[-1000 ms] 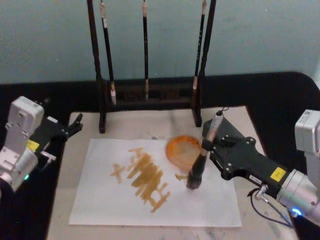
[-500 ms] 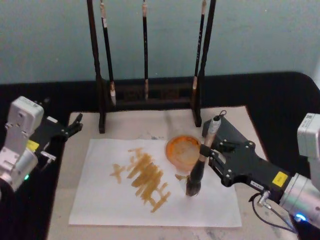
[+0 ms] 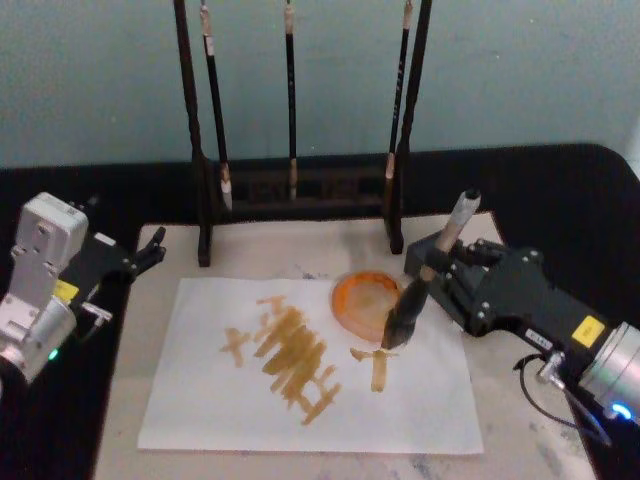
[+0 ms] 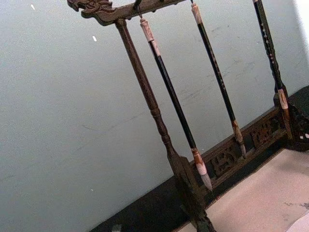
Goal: Pick up the brush from the inkstone, write on the paper, then place the brush back to its original position.
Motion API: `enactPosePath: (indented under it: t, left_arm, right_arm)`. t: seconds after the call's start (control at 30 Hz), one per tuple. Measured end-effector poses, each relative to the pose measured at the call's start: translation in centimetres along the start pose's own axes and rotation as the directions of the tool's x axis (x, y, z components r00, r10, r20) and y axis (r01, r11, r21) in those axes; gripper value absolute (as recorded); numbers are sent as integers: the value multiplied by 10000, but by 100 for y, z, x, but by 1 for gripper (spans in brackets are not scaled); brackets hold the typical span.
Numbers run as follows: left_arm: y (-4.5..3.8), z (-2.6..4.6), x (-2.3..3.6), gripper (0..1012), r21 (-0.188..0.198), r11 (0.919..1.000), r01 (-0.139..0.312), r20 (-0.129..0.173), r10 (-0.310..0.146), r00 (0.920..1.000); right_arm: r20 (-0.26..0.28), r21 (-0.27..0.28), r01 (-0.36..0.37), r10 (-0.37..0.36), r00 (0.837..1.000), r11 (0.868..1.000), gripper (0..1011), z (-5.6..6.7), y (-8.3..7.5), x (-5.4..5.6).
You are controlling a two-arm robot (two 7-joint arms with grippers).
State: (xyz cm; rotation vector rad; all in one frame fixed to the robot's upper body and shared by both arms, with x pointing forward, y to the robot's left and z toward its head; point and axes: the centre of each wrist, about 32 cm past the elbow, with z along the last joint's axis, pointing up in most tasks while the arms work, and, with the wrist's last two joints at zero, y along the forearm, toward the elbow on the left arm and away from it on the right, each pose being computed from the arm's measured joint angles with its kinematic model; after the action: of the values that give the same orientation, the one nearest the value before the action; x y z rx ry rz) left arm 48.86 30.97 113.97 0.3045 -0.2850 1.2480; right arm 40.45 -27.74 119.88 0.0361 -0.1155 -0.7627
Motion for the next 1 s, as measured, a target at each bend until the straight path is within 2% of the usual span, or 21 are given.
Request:
enactPosePath:
  t: [0.2, 0.33, 0.43, 0.47, 0.6, 0.63, 0.67, 0.8, 0.83, 0.97, 1.0]
  left_arm:
    - [0, 0, 0, 1010, -1, 10000, 0, 0, 0, 10000]
    - [0, 0, 0, 1010, 0, 10000, 0, 0, 0, 10000]
    - [0, 0, 0, 1010, -1, 10000, 0, -1, 0, 10000]
    - [0, 0, 0, 1010, 0, 10000, 0, 0, 0, 10000]
    - [0, 0, 0, 1010, -1, 10000, 0, 0, 0, 10000]
    - [0, 0, 0, 1010, -1, 10000, 0, 0, 0, 10000]
    - [0, 0, 0, 1010, -1, 10000, 0, 0, 0, 10000]
    - [0, 0, 0, 1010, -1, 10000, 0, 0, 0, 10000]
    - [0, 0, 0, 1010, 0, 10000, 0, 0, 0, 10000]
    - [0, 0, 0, 1010, 0, 10000, 0, 0, 0, 10000]
    - [0, 0, 0, 1010, -1, 10000, 0, 0, 0, 10000]
  right_arm:
    - [-373, 446, 519, -503, 9980, 9977, 153, -47, 42, 77]
    - [-896, 712, 858, -793, 9928, 9938, 153, -98, 87, 148]
    - [-1610, 915, 1105, -948, 9824, 9897, 153, -156, 136, 220]
    - [-1610, 915, 1105, -948, 9824, 9897, 153, -156, 136, 220]
    - [-2527, 1001, 1353, -1063, 9617, 9857, 153, -230, 200, 307]
    - [-2921, 1015, 1462, -1110, 9499, 9840, 153, -264, 220, 335]
    - [-2921, 1015, 1462, -1110, 9499, 9840, 153, -264, 220, 335]
    - [-3909, 1028, 1873, -1334, 9107, 9769, 153, -350, 270, 407]
    - [-4201, 990, 2054, -1462, 8956, 9737, 153, -384, 283, 437]
    - [-4687, 909, 2322, -1642, 8680, 9684, 153, -436, 306, 486]
    - [-4889, 856, 2424, -1713, 8554, 9664, 153, -461, 320, 511]
